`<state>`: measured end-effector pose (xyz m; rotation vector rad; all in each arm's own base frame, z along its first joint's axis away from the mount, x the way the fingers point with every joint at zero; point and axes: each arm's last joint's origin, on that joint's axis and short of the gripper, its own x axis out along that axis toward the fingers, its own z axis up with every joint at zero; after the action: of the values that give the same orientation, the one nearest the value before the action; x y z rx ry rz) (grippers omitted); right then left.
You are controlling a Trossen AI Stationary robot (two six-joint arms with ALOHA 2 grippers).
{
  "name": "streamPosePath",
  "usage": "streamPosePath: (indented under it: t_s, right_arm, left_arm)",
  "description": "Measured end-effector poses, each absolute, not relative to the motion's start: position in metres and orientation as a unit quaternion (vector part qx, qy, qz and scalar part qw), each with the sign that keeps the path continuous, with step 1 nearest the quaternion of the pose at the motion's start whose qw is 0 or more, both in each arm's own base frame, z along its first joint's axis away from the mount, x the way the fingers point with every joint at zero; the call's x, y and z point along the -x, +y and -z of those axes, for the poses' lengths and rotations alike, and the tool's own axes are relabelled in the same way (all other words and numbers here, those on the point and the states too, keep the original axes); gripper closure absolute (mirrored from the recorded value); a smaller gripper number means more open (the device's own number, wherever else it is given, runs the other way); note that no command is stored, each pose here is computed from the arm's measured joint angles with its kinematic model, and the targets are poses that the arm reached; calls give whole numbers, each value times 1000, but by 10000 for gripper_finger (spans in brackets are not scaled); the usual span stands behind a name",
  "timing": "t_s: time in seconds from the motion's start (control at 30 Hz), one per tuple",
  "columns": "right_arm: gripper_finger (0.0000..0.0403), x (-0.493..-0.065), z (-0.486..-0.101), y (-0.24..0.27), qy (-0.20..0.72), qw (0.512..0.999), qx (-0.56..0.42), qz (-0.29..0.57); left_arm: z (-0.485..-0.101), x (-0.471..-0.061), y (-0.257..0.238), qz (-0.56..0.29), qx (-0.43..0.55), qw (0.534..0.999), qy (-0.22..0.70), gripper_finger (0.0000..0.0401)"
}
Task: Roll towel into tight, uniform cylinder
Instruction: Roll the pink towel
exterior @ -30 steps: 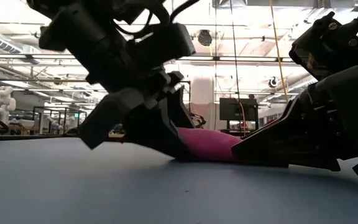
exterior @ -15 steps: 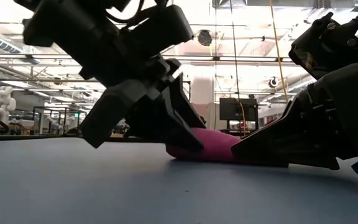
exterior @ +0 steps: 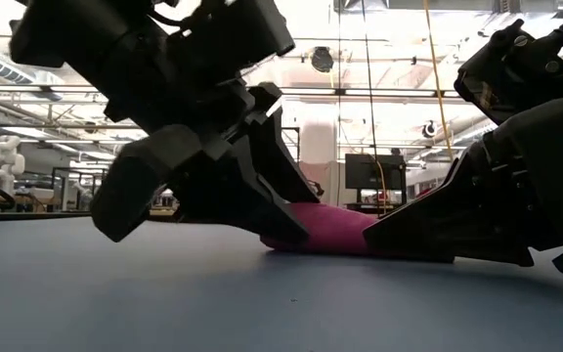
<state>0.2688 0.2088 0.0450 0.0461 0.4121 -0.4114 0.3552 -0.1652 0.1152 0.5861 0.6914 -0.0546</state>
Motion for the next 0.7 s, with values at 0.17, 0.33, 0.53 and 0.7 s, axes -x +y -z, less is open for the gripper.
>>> streamPosePath:
  t_s: [0.17, 0.33, 0.53, 0.7]
  right_arm:
    - [190, -269, -45, 209, 203, 958, -22, 203]
    - [190, -269, -45, 209, 204, 958, -22, 203]
    - [190, -267, -48, 212, 197, 960, 4, 198]
    - [177, -259, -63, 222, 188, 963, 70, 182]
  left_arm:
    - [-108, -362, -145, 23, -242, 898, 366, 198]
    - [-102, -368, -136, 42, -218, 901, 371, 218]
    - [-103, -367, -137, 52, -213, 901, 373, 297]
    - [-104, -369, -132, 62, -161, 908, 381, 358]
